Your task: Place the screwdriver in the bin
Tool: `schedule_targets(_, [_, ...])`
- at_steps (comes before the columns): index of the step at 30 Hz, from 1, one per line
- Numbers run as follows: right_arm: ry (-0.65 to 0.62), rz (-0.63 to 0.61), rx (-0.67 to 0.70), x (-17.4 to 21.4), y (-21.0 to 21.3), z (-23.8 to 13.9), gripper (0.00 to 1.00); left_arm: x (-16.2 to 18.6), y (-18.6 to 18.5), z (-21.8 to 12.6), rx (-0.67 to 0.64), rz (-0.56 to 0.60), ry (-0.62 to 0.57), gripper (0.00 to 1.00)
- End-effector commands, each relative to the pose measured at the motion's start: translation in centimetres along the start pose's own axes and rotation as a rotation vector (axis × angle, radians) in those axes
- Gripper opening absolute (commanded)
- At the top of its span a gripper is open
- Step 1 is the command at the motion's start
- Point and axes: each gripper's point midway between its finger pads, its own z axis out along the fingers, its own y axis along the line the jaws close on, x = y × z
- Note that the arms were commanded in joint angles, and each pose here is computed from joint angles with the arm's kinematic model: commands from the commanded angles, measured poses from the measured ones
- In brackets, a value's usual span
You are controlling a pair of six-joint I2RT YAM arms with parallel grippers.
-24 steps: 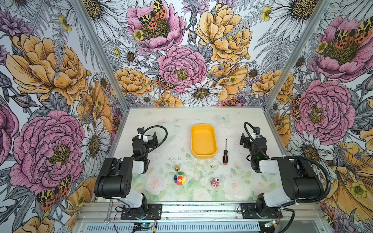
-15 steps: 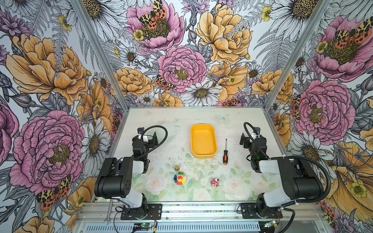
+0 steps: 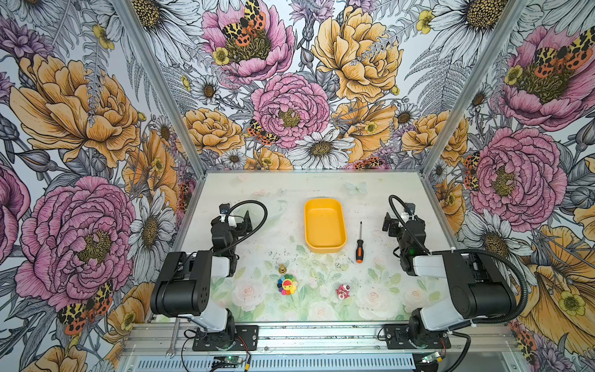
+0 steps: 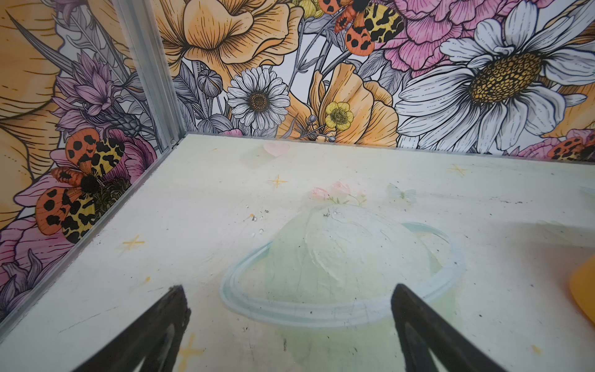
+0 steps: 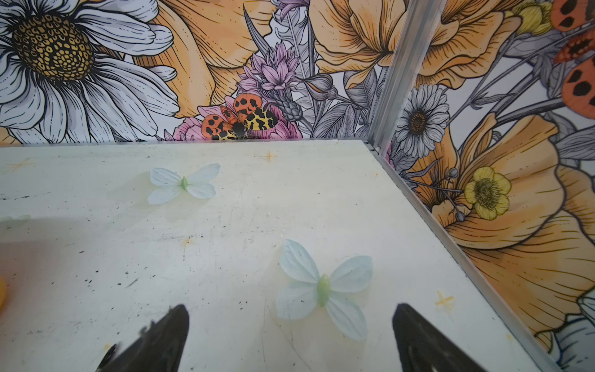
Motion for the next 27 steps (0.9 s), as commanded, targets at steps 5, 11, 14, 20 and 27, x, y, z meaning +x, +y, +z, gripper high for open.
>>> schedule_targets(5, [-0.014, 0.010, 0.016, -0.1, -0.3, 0.2, 0.99, -0.2, 0.2, 0.0, -0.026, 0.003, -0.004, 0.99])
schedule_targets(11, [-0.017, 0.011, 0.015, -0.2, -0.3, 0.1, 0.98, -0.2, 0.1, -0.1, -0.033, 0.008, -0.010, 0.99])
schedule_targets(14, [-0.013, 0.012, 0.014, -0.1, -0.3, 0.2, 0.99, -0.7, 0.1, -0.4, -0.035, 0.008, -0.026, 0.99])
schedule_targets(20, [-0.017, 0.011, 0.015, -0.2, -0.4, 0.1, 0.98, -3.7, -0.7, -2.2, -0.016, 0.034, -0.046, 0.99])
schedule_targets(27, [0.025, -0.038, 0.001, -3.0, 0.6, -0.8, 0.97, -7.0, -4.2, -4.6, 0.139, -0.084, -0.027, 0.99])
